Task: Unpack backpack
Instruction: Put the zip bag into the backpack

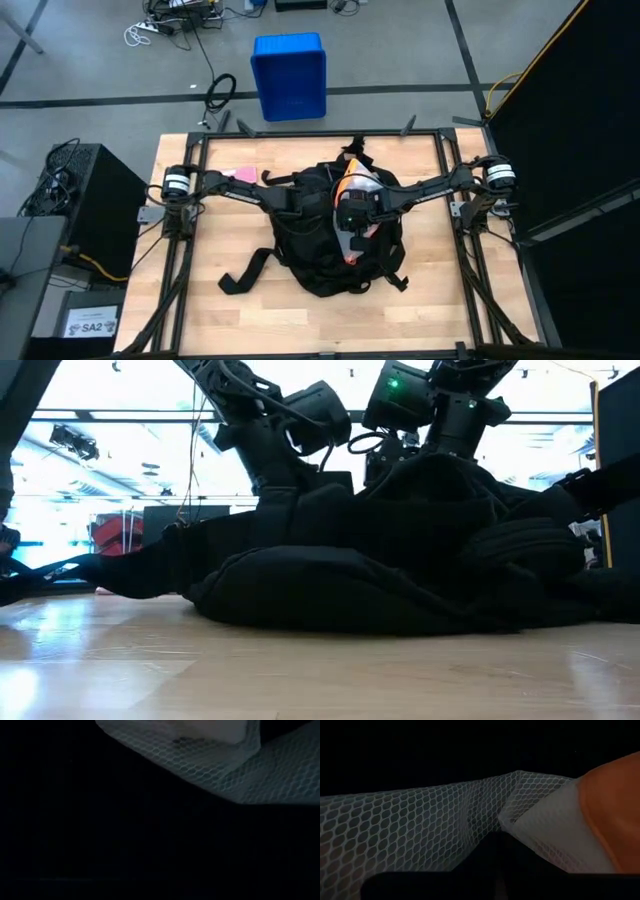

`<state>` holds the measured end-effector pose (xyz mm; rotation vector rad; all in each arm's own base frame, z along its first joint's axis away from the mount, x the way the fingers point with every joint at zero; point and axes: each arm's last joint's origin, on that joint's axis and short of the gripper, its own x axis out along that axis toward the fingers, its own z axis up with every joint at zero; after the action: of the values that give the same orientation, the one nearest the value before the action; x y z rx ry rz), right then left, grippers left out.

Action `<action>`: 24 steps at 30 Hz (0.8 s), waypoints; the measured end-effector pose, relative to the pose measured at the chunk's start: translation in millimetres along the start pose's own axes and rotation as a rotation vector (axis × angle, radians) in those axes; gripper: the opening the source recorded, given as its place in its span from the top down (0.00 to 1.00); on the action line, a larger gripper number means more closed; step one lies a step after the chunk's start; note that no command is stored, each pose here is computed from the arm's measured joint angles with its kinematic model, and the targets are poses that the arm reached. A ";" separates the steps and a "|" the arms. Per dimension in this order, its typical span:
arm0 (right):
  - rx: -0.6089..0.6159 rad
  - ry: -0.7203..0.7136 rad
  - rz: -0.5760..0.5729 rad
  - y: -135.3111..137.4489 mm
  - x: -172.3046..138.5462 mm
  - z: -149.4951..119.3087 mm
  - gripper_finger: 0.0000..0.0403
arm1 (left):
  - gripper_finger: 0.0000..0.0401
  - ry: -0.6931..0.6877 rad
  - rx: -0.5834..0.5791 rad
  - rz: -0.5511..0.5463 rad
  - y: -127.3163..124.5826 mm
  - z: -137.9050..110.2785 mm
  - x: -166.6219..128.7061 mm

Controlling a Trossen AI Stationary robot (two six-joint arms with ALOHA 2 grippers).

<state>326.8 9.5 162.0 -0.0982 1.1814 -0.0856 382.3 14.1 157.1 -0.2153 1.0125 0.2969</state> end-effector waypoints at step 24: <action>0.107 0.126 -0.111 -12.6 -21.5 -16.6 1.00 | 1.00 -0.051 0.081 0.193 -50.8 -37.4 -121.1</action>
<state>303.1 -0.9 177.0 -0.0651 1.2942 -0.2554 309.8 -62.7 243.6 -0.0364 0.9944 0.4340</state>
